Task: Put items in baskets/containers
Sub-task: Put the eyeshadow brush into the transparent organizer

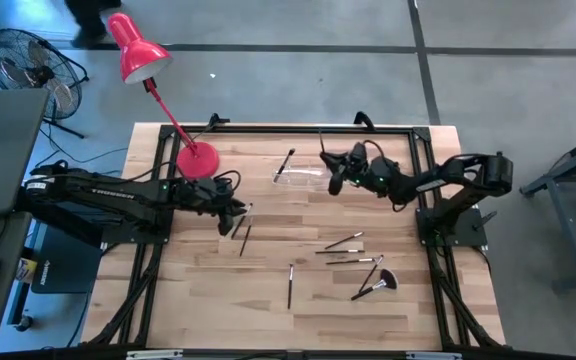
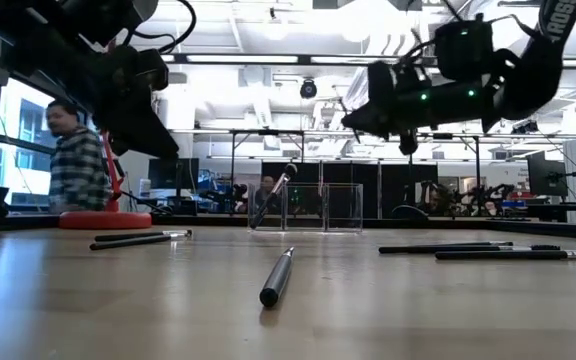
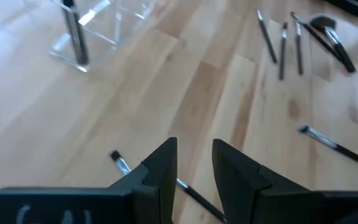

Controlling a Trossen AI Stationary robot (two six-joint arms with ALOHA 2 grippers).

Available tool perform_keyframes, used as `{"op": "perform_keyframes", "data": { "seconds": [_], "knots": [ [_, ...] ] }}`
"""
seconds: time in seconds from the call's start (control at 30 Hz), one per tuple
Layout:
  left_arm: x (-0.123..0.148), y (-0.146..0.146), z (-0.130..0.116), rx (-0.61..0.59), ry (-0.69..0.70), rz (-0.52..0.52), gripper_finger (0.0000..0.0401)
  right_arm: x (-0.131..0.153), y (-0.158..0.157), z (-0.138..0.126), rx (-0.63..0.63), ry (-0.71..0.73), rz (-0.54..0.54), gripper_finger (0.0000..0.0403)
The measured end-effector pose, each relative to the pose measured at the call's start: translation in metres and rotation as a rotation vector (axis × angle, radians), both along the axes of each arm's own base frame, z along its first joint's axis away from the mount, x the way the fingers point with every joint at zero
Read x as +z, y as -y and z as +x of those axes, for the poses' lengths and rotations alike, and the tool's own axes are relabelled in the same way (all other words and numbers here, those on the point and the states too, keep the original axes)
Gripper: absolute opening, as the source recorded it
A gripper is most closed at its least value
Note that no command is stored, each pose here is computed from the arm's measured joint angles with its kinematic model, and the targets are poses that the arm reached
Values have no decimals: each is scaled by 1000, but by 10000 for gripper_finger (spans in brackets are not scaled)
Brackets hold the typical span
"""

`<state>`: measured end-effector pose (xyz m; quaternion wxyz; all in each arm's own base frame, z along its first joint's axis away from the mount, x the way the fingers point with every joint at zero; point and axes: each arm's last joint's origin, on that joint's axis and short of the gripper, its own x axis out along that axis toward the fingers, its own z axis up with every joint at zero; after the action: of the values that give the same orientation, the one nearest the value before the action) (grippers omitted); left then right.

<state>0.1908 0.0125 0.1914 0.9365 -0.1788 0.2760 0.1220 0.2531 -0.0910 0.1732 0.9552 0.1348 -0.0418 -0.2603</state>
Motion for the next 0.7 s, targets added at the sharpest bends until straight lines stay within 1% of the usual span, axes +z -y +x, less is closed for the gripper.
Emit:
{"op": "perform_keyframes", "data": {
  "seconds": [0.1,0.23,0.33,0.53,0.63,0.7],
  "knots": [
    [1,-1,0,17,5,12,99,-1,3,5,8,-77,6,8],
    [0,-1,0,17,5,12,99,-1,10,8,1,-122,5,11],
    [1,-1,0,21,5,15,99,1,16,7,15,-122,0,8],
    [1,-1,0,29,5,22,99,-7,24,6,22,-120,48,8],
    [1,-1,0,32,4,23,99,-11,27,14,20,-87,69,8],
    [1,-2,0,44,4,32,99,-11,30,21,15,-54,53,8]
  ]
}}
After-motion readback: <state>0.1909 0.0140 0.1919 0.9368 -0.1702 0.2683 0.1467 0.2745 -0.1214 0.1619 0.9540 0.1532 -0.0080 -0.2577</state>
